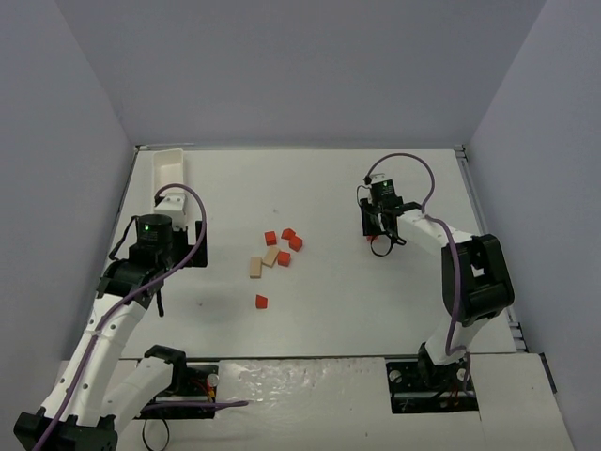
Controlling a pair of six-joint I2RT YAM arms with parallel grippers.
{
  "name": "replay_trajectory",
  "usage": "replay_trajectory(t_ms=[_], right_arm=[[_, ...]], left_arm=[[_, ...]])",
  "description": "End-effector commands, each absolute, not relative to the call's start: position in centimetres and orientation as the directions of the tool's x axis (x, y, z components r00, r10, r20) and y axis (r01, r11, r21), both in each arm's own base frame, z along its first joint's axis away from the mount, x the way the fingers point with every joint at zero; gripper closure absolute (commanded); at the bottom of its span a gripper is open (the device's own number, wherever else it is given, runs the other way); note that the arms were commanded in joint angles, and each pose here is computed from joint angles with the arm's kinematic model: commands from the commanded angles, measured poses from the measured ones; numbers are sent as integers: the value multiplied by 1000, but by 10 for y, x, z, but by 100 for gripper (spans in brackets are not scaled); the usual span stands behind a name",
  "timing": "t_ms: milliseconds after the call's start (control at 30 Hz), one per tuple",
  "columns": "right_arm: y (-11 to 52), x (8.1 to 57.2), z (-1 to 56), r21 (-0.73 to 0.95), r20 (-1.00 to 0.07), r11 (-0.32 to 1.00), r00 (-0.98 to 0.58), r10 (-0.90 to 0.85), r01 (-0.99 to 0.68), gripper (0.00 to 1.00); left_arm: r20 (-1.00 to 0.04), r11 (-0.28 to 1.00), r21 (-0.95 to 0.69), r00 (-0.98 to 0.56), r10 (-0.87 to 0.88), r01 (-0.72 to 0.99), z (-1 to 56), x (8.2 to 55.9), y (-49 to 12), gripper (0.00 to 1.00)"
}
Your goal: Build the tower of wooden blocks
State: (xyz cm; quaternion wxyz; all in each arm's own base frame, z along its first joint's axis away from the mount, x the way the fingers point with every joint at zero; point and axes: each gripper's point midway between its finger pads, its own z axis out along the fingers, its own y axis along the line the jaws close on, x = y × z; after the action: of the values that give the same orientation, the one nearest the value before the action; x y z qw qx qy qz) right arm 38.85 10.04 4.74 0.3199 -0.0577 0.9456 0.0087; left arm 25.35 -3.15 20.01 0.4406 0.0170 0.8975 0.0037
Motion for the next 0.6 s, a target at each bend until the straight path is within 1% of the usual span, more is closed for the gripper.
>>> replay_trajectory(t_ms=[0,333,533,567], right_arm=[[96,404,52,-20,-656,997,-752,-70,-75,100],[95,402,35,-22,-631,997,-773,-67,-68,99],[94,401,34,-26,-628,998,-775,-66,-64,79],[94,402,35,-25,-631,998,-773,-65,-64,73]], left_arm=[[-830,999,16,-557,35,38,216,266,-35,5],[-828,999,17,-560,37,40,215,266,-35,5],[-828,999,17,-560,36,40,215,266,-35,5],[-828,999,17,-559,37,41,215,266,-35,5]])
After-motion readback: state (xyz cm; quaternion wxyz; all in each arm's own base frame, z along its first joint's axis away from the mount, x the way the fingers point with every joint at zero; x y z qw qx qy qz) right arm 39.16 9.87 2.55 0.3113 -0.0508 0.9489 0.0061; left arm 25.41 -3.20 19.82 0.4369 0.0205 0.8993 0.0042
